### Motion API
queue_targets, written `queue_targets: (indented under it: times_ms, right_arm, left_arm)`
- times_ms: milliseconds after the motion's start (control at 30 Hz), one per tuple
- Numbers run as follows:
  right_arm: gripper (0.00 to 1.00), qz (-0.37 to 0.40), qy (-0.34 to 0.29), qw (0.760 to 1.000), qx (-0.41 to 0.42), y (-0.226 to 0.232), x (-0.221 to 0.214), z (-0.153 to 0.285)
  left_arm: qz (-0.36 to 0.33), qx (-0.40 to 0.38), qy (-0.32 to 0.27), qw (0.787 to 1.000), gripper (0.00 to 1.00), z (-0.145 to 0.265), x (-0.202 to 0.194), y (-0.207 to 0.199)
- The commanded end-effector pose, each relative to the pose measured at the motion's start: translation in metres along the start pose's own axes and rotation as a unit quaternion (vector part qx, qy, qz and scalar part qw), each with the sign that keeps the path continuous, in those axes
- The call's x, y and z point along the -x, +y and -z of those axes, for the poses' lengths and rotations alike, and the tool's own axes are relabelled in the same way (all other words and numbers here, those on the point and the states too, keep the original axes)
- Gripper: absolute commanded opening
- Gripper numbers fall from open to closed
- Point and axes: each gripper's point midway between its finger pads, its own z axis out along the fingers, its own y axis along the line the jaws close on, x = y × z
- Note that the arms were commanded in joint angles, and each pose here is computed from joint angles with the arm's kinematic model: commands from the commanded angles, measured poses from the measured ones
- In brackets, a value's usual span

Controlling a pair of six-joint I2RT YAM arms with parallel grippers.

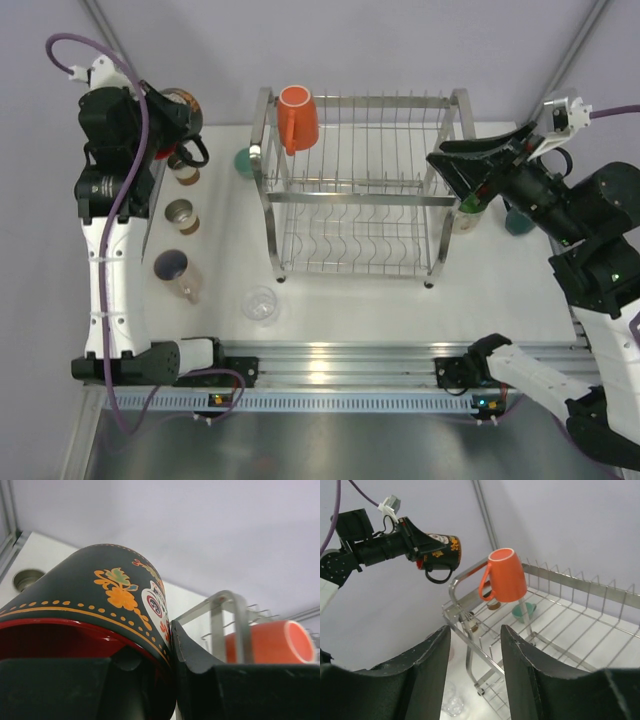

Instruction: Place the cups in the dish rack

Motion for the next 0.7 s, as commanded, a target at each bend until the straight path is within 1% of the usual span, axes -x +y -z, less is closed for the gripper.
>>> queue_targets:
  times_ms: [0,100,133,200,267,300,333,367,400,433,467,500,533,567,600,633,667]
  right_arm:
    - [0.46,-0.007,-0.008,0.998,0.063,0.028,0.019,-0.001]
    - [0.48,-0.020,-0.001,0.993,0.117,0.043,0.019,-0.008]
    - [0.49,-0.023,-0.012,0.991,0.134,0.049,0.025,-0.009]
    - [0.52,-0.036,0.000,0.987,0.160,0.054,0.022,-0.019]
    - [0.55,-0.051,0.003,0.981,0.185,0.063,0.029,-0.023]
    - [0.60,-0.069,0.012,0.979,0.192,0.062,0.026,-0.033]
    - [0.63,-0.075,0.014,0.976,0.203,0.064,0.028,-0.036]
    - [0.66,-0.077,0.013,0.972,0.220,0.070,0.033,-0.037]
    - [0.71,-0.095,0.024,0.970,0.221,0.068,0.030,-0.046]
    - [0.74,-0.100,0.028,0.969,0.225,0.069,0.029,-0.049]
    - [0.81,-0.102,0.031,0.967,0.231,0.070,0.030,-0.055]
    - [0.83,-0.109,0.034,0.966,0.233,0.071,0.030,-0.058]
    - [0.85,-0.110,0.033,0.965,0.236,0.073,0.033,-0.059]
    - [0.87,-0.113,0.037,0.963,0.240,0.074,0.032,-0.062]
    - [0.91,-0.118,0.042,0.963,0.240,0.071,0.028,-0.069]
    - [0.92,-0.118,0.042,0.962,0.243,0.072,0.029,-0.072]
    - [0.93,-0.124,0.053,0.959,0.250,0.072,0.023,-0.080]
  left_arm:
    - [-0.009,-0.147,-0.175,0.973,0.00,0.061,0.095,-0.073]
    - [-0.005,-0.183,-0.216,0.959,0.00,0.088,0.112,-0.088]
    - [-0.002,-0.193,-0.224,0.955,0.00,0.095,0.118,-0.093]
    - [-0.002,-0.219,-0.234,0.947,0.00,0.108,0.126,-0.105]
    - [0.018,-0.260,-0.234,0.937,0.00,0.119,0.129,-0.119]
    - [0.021,-0.296,-0.250,0.922,0.00,0.130,0.136,-0.132]
    - [0.038,-0.338,-0.228,0.912,0.00,0.136,0.129,-0.144]
    - [0.045,-0.363,-0.227,0.902,0.00,0.143,0.130,-0.152]
    - [0.047,-0.390,-0.235,0.889,0.00,0.154,0.135,-0.161]
    - [0.056,-0.420,-0.215,0.880,0.00,0.162,0.129,-0.169]
    - [0.060,-0.435,-0.216,0.872,0.00,0.170,0.131,-0.173]
    - [0.061,-0.450,-0.217,0.864,0.00,0.177,0.131,-0.177]
    - [0.063,-0.472,-0.222,0.851,0.00,0.189,0.134,-0.183]
    - [0.063,-0.483,-0.226,0.844,0.00,0.198,0.135,-0.185]
    - [0.064,-0.491,-0.228,0.838,0.00,0.205,0.136,-0.187]
    - [0.065,-0.510,-0.234,0.825,0.00,0.216,0.139,-0.192]
    - [0.061,-0.521,-0.232,0.819,0.00,0.223,0.138,-0.195]
